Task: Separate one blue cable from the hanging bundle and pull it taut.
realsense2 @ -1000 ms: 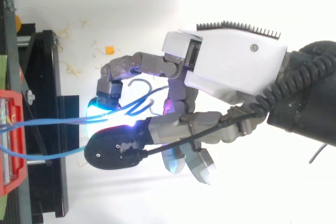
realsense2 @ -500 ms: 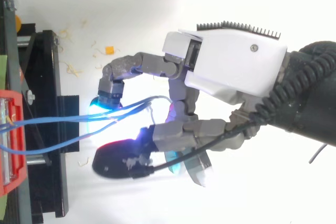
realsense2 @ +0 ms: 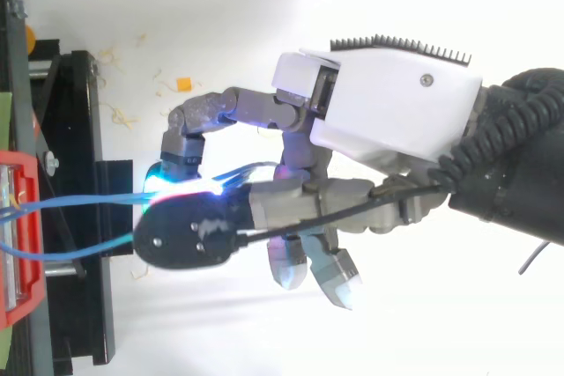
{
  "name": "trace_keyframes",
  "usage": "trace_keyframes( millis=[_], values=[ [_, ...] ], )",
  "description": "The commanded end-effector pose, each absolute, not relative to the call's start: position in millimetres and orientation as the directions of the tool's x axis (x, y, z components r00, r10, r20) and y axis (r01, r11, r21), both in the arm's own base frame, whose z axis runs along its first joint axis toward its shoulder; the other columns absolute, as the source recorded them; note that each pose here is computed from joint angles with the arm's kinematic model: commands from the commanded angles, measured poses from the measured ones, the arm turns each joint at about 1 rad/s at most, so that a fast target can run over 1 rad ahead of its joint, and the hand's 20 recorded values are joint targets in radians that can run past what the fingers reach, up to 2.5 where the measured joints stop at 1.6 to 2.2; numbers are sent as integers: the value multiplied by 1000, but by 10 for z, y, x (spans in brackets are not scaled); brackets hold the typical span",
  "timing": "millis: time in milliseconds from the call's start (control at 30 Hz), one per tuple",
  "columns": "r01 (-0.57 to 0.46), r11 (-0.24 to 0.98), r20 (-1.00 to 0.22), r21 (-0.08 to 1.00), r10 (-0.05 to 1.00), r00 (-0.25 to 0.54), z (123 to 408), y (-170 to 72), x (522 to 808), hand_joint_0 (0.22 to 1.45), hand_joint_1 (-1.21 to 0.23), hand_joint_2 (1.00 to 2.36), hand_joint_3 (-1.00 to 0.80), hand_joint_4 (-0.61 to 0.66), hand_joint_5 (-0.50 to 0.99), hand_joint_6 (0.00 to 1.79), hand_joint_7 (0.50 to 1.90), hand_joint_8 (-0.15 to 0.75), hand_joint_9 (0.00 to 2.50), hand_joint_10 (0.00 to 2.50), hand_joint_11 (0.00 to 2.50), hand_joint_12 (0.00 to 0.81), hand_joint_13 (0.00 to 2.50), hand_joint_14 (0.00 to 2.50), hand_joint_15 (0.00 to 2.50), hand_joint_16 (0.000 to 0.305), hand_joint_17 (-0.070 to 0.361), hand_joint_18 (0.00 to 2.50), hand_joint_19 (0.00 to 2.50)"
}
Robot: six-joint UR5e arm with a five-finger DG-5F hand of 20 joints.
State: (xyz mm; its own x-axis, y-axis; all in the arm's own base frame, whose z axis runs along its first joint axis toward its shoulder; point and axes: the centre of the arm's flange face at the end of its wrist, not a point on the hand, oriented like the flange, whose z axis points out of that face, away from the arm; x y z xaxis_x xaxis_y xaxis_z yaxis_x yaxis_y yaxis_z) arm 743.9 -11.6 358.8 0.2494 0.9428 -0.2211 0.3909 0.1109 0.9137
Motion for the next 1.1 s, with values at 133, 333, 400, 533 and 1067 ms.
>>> trace_keyframes(
  millis=[133, 333, 400, 533, 1067],
  values=[
    [390, 108, -219, 914, 943, 252, 3588, -117, 7438, 759, -674, 1015, -304, 139, 140, 505, 1150, 135, 2102, 19, 478, 272, 1489, 22, 636, 49, 111, 1048, 693],
    [390, 106, -217, 915, 943, 252, 3588, -127, 7438, 720, -708, 1021, -108, 65, 142, 505, 1153, 188, 2055, 21, 489, 287, 1464, 21, 630, 53, 119, 1063, 656],
    [390, 106, -218, 915, 943, 254, 3588, -129, 7438, 713, -782, 1011, -72, 46, 146, 505, 1163, 187, 2070, 18, 458, 297, 1485, 20, 604, 60, 134, 1116, 606],
    [390, 107, -218, 915, 943, 252, 3588, -117, 7438, 593, -907, 1226, -65, 51, 148, 506, 1178, 216, 2094, 17, 386, 336, 1523, 19, 554, 76, 171, 1251, 493],
    [397, 108, -221, 912, 943, 251, 3579, -129, 7429, 487, -315, 1000, -500, 107, 133, 505, 1144, 156, 2007, 14, 372, 303, 1407, 18, 579, 71, 160, 1062, 580]
  ],
)
